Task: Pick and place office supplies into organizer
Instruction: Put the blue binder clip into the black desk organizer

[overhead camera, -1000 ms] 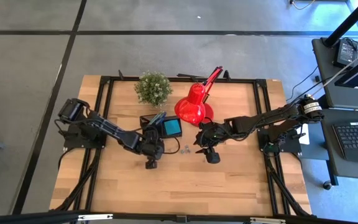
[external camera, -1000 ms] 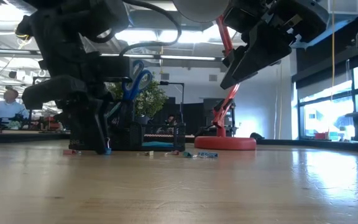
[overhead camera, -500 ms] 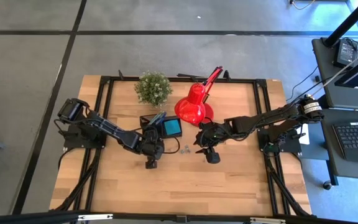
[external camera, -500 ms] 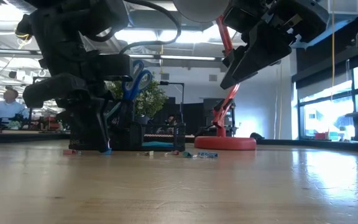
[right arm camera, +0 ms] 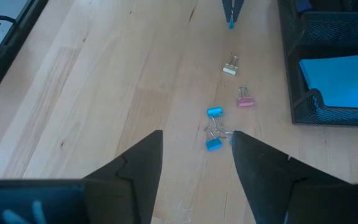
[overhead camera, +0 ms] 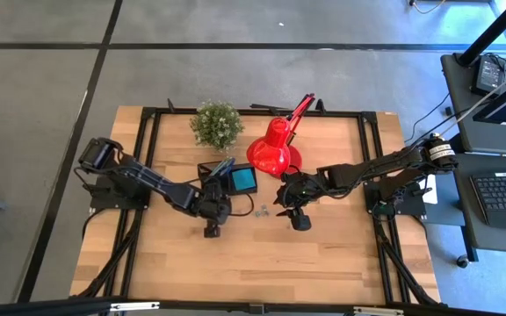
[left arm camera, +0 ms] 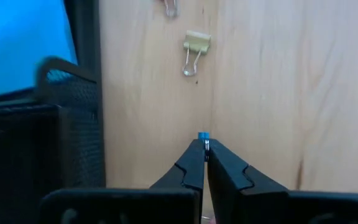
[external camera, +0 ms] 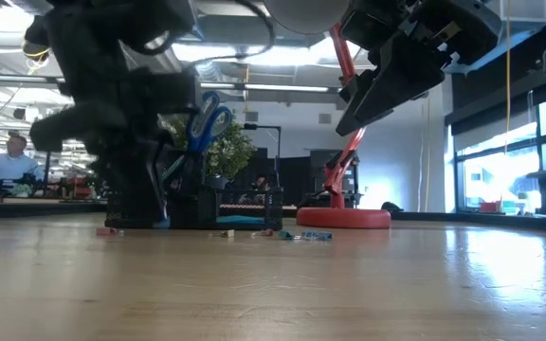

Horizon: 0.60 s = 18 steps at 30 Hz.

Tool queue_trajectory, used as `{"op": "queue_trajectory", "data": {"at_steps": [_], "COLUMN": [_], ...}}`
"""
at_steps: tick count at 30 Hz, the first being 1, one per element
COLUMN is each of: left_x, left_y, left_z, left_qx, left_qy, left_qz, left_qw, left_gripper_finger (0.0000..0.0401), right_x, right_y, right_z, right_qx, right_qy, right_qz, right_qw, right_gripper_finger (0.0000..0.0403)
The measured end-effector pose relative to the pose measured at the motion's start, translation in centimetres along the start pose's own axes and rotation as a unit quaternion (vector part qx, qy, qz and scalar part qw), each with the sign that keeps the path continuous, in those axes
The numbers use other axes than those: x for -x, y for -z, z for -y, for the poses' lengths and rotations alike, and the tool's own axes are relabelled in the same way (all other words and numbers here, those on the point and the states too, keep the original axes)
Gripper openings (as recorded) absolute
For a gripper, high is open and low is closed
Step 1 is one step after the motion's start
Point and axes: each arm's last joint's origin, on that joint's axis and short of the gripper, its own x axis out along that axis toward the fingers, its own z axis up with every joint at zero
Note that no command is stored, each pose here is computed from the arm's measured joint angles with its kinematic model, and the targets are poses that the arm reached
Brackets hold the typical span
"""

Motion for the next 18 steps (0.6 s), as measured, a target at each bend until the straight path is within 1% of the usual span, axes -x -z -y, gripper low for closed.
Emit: {"op": "queue_trajectory", "data": {"at_steps": [5, 7, 10, 14, 18], "left_x": [2.2, 3.1, 4.0, 4.4, 4.1], "left_y": [-0.3, -0.3, -0.1, 0.2, 0.4], "left_z": [-0.6, -1.0, -1.6, -2.0, -2.1], "left_qx": [0.006, 0.007, 0.006, 0.002, 0.001], "left_qy": [-0.005, -0.026, -0.071, -0.123, -0.138], "left_qz": [0.023, 0.033, 0.039, 0.036, 0.026], "left_qw": [1.0, 0.999, 0.997, 0.992, 0.99], "left_gripper_finger": [0.0004, 0.0005, 0.0005, 0.0005, 0.0005], "right_x": [0.0, 0.0, 0.0, 0.0, 0.0], "right_y": [0.0, 0.0, 0.0, 0.0, 0.0], "right_z": [0.0, 0.0, 0.0, 0.0, 0.0], "right_qx": [0.0, 0.0, 0.0, 0.0, 0.001], "right_qy": [0.0, 0.0, 0.0, 0.0, 0.0], "right_qz": [0.0, 0.0, 0.001, 0.0, 0.001], "right_qw": [1.0, 1.0, 1.0, 1.0, 1.0], "right_gripper_finger": [0.0195, 0.0195, 0.0195, 0.0195, 0.0195]}}
